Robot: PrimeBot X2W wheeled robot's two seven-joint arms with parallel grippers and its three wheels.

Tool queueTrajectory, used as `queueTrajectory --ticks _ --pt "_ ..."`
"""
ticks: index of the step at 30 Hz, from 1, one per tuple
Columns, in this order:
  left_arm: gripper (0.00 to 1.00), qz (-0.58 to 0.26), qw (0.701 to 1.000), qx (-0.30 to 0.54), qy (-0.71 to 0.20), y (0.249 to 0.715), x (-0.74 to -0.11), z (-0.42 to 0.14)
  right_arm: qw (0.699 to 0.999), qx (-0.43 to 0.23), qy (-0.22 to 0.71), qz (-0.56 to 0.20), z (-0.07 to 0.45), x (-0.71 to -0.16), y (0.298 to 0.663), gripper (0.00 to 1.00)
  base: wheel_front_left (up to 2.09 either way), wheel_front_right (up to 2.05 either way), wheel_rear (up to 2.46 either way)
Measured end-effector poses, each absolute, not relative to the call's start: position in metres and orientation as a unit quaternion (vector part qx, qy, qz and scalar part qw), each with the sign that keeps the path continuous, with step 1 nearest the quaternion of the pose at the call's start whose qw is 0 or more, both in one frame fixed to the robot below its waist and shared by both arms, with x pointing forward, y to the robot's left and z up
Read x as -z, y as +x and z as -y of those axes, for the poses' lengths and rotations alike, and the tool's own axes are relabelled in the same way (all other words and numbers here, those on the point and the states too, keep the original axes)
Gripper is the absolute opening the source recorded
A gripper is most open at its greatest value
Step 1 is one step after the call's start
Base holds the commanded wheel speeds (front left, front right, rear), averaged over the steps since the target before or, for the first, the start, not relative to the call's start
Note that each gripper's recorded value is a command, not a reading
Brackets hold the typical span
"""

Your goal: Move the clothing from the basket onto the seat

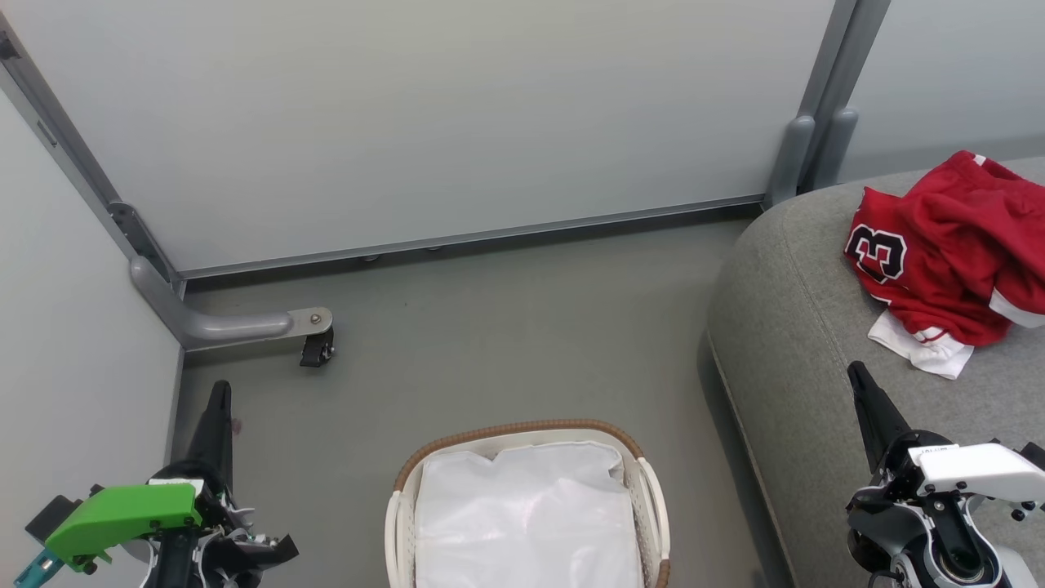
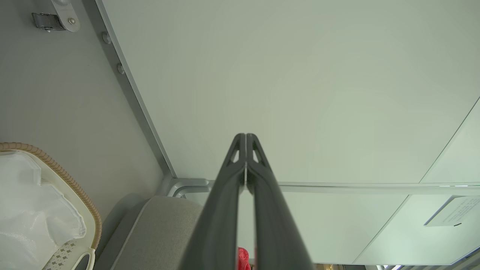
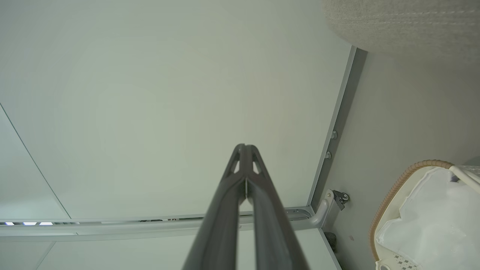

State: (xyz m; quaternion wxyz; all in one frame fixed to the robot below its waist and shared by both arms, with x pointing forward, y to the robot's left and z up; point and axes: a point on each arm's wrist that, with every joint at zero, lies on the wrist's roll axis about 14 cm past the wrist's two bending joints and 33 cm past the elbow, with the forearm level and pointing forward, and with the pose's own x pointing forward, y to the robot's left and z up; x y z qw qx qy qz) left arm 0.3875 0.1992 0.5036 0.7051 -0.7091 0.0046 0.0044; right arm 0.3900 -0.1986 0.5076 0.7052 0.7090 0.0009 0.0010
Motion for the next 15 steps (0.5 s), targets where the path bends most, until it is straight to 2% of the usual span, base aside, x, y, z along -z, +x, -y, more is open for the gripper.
queueTrajectory --ticks 15 --pt "0.00 -0.005 0.705 -0.004 -0.709 0.3875 -0.5037 -0.1993 0.705 -0.001 0.709 -0.001 0.1987 -0.5076 0.3900 0.00 0.00 0.00 0.00"
